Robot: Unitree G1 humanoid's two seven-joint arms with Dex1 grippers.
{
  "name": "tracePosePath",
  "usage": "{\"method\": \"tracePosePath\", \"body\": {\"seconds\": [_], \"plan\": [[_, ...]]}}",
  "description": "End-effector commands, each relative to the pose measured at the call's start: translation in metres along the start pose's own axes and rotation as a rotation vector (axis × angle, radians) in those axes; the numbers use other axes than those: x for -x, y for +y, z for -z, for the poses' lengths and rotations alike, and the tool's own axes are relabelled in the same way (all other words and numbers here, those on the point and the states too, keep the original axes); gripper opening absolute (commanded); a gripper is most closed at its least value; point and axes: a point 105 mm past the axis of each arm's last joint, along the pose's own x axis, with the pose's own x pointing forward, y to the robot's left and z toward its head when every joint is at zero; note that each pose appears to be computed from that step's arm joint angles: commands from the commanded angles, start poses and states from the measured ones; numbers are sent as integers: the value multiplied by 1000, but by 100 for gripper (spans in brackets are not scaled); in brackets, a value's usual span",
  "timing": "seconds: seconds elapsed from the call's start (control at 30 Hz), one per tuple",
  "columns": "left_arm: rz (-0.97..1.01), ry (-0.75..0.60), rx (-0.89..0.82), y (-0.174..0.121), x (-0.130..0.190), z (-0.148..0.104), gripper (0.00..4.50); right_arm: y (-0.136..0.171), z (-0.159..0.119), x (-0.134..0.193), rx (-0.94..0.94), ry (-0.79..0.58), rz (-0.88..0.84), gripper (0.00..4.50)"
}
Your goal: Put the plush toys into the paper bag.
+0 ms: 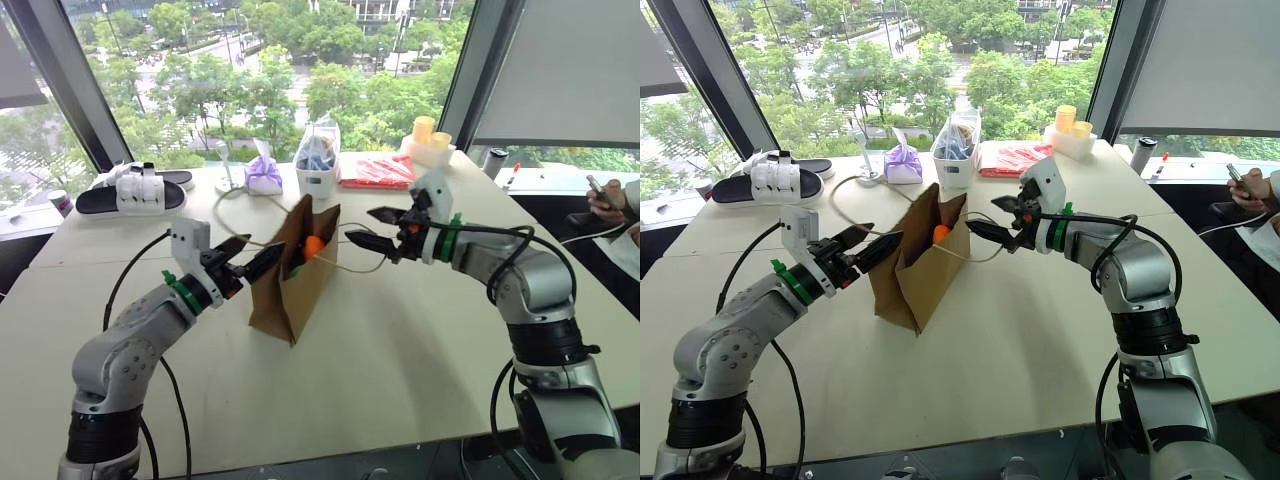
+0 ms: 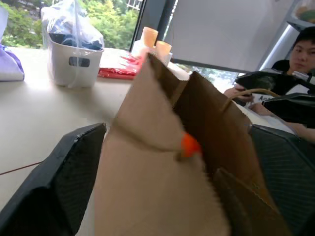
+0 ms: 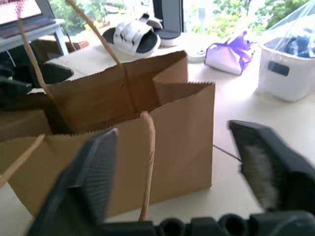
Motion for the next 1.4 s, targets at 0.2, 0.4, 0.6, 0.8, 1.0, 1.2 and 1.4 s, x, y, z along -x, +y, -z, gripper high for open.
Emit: {"method": "tracePosePath", "body": {"seconds": [0.2,0.4,0.6,0.8,1.0,1.2,1.4], "plan": [[62,37,-18,-9,28,-12,450,-26,-51,23,-78,-211,98,445],[93,176,-67,-13,47,11,450,-43,-22,38,-146,-158,190,445],[116,203,-72,-21,45,27,450,-26,29,30,-184,-47,167,421],[101,199,-106,-17,40,33,450,17,55,8,-217,-6,41,163],[96,198,-121,-15,43,31,450,40,67,-10,-227,10,-15,7],[60,205,-182,-8,34,43,450,51,73,-27,-222,16,-55,7],[58,175,-189,-11,12,52,450,56,72,-40,-211,11,-73,7]]}}
